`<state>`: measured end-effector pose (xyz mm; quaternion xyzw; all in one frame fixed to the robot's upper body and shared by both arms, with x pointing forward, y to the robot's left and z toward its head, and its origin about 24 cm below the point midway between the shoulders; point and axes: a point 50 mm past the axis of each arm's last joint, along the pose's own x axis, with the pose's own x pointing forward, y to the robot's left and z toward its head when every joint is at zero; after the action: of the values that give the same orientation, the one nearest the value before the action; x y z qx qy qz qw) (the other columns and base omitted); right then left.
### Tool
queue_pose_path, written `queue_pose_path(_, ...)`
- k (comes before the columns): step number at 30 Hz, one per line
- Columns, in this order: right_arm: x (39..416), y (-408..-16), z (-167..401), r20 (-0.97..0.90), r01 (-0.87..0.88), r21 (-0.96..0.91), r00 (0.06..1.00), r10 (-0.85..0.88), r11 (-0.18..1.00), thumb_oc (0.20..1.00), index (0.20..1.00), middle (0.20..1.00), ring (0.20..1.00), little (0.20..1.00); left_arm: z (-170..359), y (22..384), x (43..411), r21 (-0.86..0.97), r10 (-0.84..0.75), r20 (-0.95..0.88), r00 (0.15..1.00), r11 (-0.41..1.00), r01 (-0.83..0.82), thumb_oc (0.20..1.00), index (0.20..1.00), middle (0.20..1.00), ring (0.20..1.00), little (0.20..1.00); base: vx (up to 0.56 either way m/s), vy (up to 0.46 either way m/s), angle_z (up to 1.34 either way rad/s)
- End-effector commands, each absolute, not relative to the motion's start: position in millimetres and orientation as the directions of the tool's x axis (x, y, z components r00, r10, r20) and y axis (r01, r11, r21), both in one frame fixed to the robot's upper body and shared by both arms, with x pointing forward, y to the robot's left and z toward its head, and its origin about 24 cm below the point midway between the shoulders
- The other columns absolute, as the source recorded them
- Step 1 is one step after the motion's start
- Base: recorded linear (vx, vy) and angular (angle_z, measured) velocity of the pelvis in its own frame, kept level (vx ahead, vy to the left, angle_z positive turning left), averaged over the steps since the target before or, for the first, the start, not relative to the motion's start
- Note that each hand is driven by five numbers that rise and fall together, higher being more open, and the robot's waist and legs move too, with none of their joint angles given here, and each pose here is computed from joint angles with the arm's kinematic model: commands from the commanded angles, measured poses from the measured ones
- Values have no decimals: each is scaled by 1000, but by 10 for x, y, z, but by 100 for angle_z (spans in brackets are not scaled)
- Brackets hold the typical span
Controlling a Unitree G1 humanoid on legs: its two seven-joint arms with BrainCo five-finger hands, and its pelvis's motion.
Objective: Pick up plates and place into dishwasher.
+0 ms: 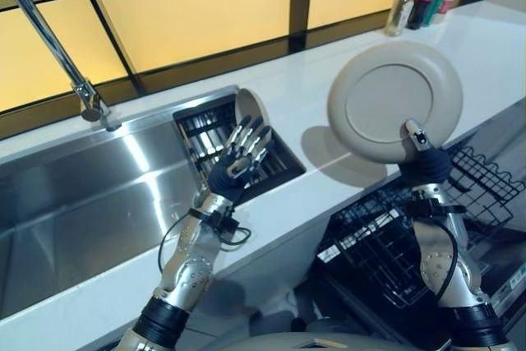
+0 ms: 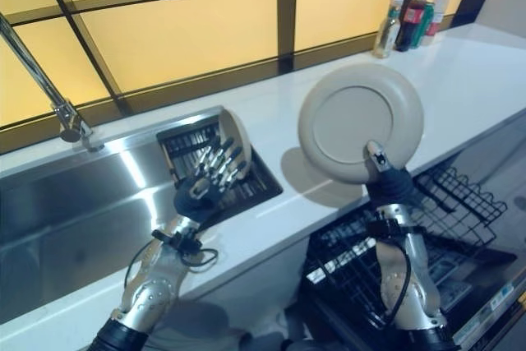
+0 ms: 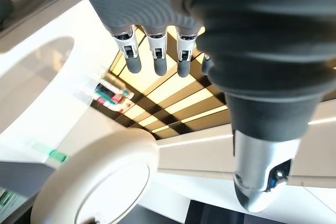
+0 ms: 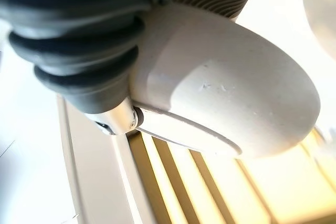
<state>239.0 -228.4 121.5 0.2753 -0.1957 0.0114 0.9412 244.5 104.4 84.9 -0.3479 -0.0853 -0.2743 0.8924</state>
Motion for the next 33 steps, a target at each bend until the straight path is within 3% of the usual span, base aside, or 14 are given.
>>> queue_pose_path(1, 2360, -2450, 1423, 481, -103, 521, 855, -192, 847, 200, 200, 200, 200, 200, 1057, 931, 2425, -575, -466, 430, 773, 519, 632, 1000, 1000, 1000, 1000, 1000, -55, -4, -7)
queue_pose_path(7, 2429, -2544, 1275, 406, 81, 411, 875, -261, 908, 200, 200, 200, 200, 200, 1114, 582, 2325, -535, -621, 452, 640, 386, 752, 1000, 1000, 1000, 1000, 1000, -51, -23, -12)
queue_pose_path(14, 2468, -2554, 1120, 335, 101, 418, 907, -256, 903, 200, 200, 200, 200, 200, 1112, 346, 2194, -491, -726, 446, 524, 291, 821, 1000, 1000, 1000, 1000, 1000, -22, -13, -13)
queue_pose_path(29, 2559, -2409, 1022, 283, 38, 405, 945, -165, 914, 200, 200, 200, 200, 200, 962, 355, 2152, -587, -696, 388, 604, 319, 744, 1000, 1000, 1000, 1000, 1000, -30, 2, -23)
queue_pose_path(33, 2539, -2441, 1025, 294, 128, 368, 924, -246, 921, 200, 200, 200, 200, 200, 868, 385, 2120, -610, -714, 340, 612, 328, 721, 1000, 1000, 1000, 1000, 1000, -24, -95, -45)
